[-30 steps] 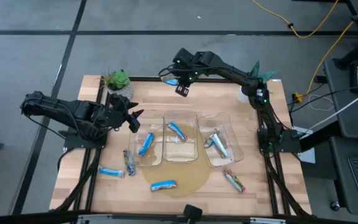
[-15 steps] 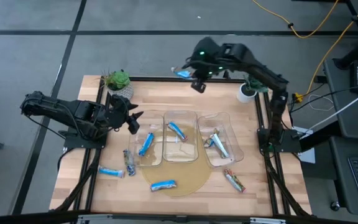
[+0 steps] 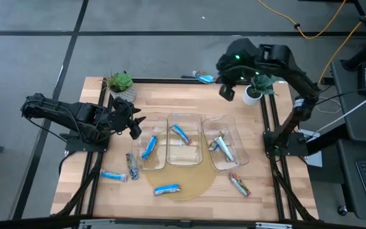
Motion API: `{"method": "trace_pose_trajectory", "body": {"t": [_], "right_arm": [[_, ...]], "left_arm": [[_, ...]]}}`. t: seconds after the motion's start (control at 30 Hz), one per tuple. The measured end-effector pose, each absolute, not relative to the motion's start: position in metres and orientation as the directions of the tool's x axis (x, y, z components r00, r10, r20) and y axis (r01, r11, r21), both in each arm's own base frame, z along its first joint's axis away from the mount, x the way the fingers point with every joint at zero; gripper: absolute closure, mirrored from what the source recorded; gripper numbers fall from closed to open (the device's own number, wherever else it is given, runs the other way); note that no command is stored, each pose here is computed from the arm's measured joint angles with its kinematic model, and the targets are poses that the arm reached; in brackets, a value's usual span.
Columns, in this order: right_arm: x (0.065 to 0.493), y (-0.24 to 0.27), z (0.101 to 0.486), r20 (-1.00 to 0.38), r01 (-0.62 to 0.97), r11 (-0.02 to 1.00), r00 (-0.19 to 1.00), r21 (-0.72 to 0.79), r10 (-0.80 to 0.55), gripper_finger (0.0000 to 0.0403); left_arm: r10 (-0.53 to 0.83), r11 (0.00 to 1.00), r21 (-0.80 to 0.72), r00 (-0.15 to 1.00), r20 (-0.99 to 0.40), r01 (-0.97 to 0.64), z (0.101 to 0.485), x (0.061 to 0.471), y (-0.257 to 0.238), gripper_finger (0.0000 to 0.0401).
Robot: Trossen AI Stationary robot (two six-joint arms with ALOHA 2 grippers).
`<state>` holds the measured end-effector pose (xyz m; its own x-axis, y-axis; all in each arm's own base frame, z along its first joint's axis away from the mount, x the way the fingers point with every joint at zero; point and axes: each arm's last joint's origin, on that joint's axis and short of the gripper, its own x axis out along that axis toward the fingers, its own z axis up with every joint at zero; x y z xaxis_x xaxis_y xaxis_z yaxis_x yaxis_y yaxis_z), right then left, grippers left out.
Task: Pick and place Granola Bars by type
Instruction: Put the yellow granola bar into the right transparent bin
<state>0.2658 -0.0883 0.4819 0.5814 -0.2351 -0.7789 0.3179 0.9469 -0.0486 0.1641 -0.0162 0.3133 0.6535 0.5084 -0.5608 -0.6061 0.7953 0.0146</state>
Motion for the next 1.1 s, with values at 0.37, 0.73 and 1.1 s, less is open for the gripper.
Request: {"method": "trace_pose_trajectory", "body": {"t": [0.37, 0.73, 1.1], "right_arm": [[0.218, -0.052, 0.467, -0.799, 0.334, 0.942, 0.572, 0.019, -0.186, 0.0389], [0.171, -0.034, 0.407, -0.776, 0.409, 0.9, 0.614, 0.152, -0.147, 0.0391], [0.167, -0.016, 0.352, -0.835, 0.44, 0.868, 0.547, 0.228, -0.058, 0.0392]], "left_arm": [[0.509, 0.798, 0.021, 0.654, -0.56, -0.603, 0.313, 0.164, -0.016, 0.0221], [0.521, 0.797, 0.044, 0.65, -0.553, -0.602, 0.313, 0.164, -0.016, 0.0221], [0.541, 0.791, 0.067, 0.643, -0.543, -0.608, 0.314, 0.164, -0.015, 0.0221]]}}
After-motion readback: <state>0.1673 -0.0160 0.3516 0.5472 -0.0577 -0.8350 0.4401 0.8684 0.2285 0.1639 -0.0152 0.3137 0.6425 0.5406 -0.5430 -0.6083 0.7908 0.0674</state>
